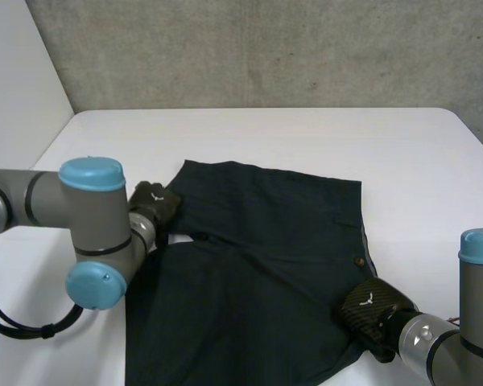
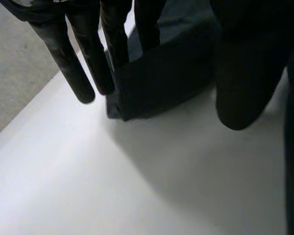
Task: Fold the shorts.
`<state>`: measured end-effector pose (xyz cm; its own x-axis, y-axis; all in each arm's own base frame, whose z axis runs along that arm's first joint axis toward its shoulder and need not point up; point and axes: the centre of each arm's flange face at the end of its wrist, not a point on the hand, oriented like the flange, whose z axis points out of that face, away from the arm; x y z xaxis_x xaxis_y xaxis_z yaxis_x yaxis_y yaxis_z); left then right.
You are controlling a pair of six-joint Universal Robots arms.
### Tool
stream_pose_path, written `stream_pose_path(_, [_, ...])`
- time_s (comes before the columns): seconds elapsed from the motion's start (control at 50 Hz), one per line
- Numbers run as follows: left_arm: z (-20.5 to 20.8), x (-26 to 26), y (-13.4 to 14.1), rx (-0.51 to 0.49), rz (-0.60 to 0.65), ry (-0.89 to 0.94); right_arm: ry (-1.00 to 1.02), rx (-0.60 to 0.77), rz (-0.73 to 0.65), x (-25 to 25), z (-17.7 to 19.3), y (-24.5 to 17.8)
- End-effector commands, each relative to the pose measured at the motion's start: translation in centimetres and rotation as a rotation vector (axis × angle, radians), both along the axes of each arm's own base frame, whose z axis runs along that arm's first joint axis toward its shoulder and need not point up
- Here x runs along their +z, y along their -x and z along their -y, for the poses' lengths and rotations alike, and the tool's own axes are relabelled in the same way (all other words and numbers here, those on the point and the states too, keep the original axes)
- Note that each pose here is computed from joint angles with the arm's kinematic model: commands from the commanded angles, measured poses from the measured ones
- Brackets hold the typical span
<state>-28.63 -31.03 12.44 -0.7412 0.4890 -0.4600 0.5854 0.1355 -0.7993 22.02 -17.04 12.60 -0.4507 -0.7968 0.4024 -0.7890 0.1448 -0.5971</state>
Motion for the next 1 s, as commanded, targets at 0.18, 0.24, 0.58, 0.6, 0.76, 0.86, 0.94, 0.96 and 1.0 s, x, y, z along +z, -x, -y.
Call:
stream_pose_path(0.18, [-4.4,8.3,-2.5,0.064,-0.243,0.047,0.007,-0.026,0.029,0.2,0.5,0.1])
stream_pose_path(0.24, [-6.8,9.1,-3.1,0.055,-0.274,0.017,0.003,-0.039,0.039,0.2,0.6,0.1])
stream_pose_path(0.58, [-19.1,4.8,-5.7,-0.069,-0.150,-0.301,-0.045,-0.163,0.170,0.9,1.7,0.3])
stream_pose_path(0.6, [-19.6,4.4,-5.8,-0.074,-0.146,-0.306,-0.053,-0.169,0.187,1.0,1.8,0.2])
stream_pose_path(0.76, [-21.2,3.3,-6.2,-0.090,-0.121,-0.341,-0.137,-0.275,0.348,1.4,2.9,0.5])
stream_pose_path(0.86, [-21.4,3.1,-6.3,-0.087,-0.115,-0.344,-0.153,-0.321,0.402,1.5,3.4,0.6])
stream_pose_path(0.94, [-21.3,3.1,-6.3,-0.083,-0.114,-0.341,-0.143,-0.334,0.413,1.5,3.7,0.7])
stream_pose_path(0.96, [-21.3,3.1,-6.3,-0.083,-0.114,-0.341,-0.143,-0.335,0.413,1.5,3.7,0.7])
stream_pose_path(1.0, [-21.3,3.1,-6.3,-0.085,-0.114,-0.342,-0.137,-0.345,0.416,1.4,3.9,0.9])
